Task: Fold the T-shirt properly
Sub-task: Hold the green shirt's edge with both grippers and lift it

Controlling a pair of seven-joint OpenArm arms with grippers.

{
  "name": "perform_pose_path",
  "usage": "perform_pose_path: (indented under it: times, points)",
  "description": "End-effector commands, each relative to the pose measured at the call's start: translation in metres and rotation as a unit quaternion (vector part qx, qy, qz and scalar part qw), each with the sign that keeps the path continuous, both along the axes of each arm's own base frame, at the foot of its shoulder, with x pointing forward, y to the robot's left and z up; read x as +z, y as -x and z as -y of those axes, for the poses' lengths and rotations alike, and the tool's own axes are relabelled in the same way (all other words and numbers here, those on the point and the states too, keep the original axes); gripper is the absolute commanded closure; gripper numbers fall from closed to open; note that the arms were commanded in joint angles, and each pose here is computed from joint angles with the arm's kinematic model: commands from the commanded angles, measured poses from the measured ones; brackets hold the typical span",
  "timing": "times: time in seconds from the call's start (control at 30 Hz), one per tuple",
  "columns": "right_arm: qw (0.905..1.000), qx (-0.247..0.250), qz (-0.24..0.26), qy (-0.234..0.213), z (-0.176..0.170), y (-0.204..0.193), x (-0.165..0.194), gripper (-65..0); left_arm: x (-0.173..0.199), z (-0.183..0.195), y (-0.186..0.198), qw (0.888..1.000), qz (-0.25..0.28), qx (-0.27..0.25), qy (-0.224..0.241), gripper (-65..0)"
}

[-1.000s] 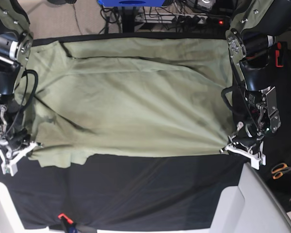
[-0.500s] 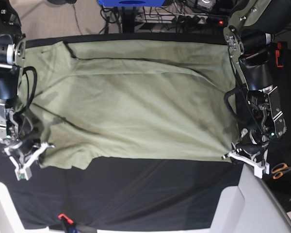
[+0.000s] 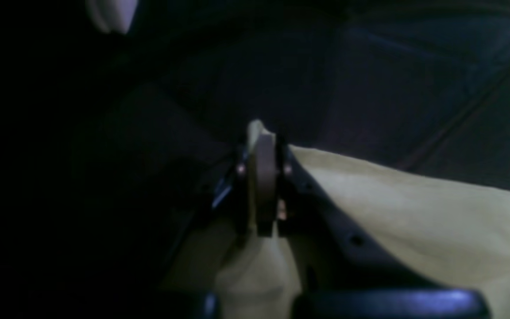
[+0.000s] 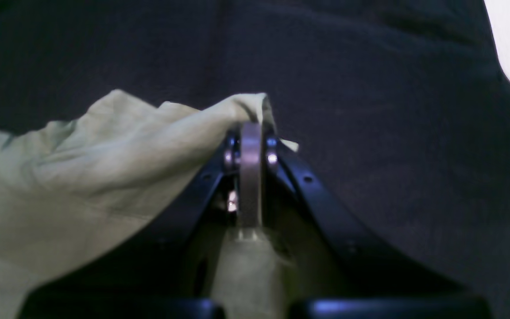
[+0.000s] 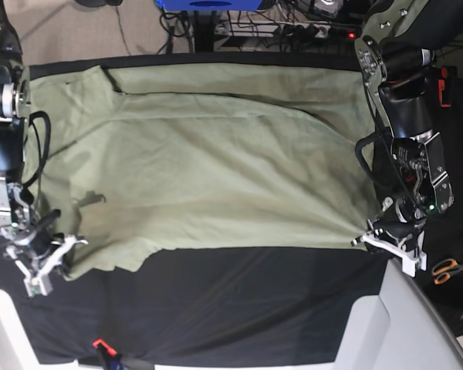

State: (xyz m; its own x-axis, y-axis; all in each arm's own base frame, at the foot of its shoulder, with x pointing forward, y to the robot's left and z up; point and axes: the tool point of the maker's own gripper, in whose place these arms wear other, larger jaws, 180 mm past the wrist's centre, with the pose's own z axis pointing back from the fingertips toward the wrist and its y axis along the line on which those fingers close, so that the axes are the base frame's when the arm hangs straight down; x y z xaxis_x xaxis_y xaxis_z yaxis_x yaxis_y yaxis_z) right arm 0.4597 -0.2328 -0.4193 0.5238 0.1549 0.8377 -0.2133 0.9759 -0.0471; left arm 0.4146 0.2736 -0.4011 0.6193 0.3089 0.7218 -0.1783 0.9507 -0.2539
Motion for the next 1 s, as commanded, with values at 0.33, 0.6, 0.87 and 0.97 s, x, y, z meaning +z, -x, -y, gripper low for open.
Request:
perform_pose_path:
  times: [0.33, 0.6, 0.87, 0.97]
  points:
    - [0.999, 0.006, 0.045, 0.005, 0.005, -0.018, 0.027, -0.2, 0.018, -0.009, -0.009, 0.999, 0.029, 0.004, -0.012, 0.0]
    - [0.9995, -0.005, -0.026, 0.016, 0.014, 0.0, 0.0, -0.2, 0.005, -0.01, 0.003, 1.0, 0.013, 0.004, -0.012, 0.0]
    - [0.9986, -0.007, -0.049, 0.019, 0.016, 0.006, -0.008, -0.2, -0.011, -0.012, 0.021, 1.0, -0.006, 0.004, -0.013, 0.0]
    - [0.9975, -0.008, -0.066, 0.023, 0.017, 0.009, -0.012, -0.2, -0.017, -0.012, 0.028, 1.0, -0.015, 0.004, -0.013, 0.0]
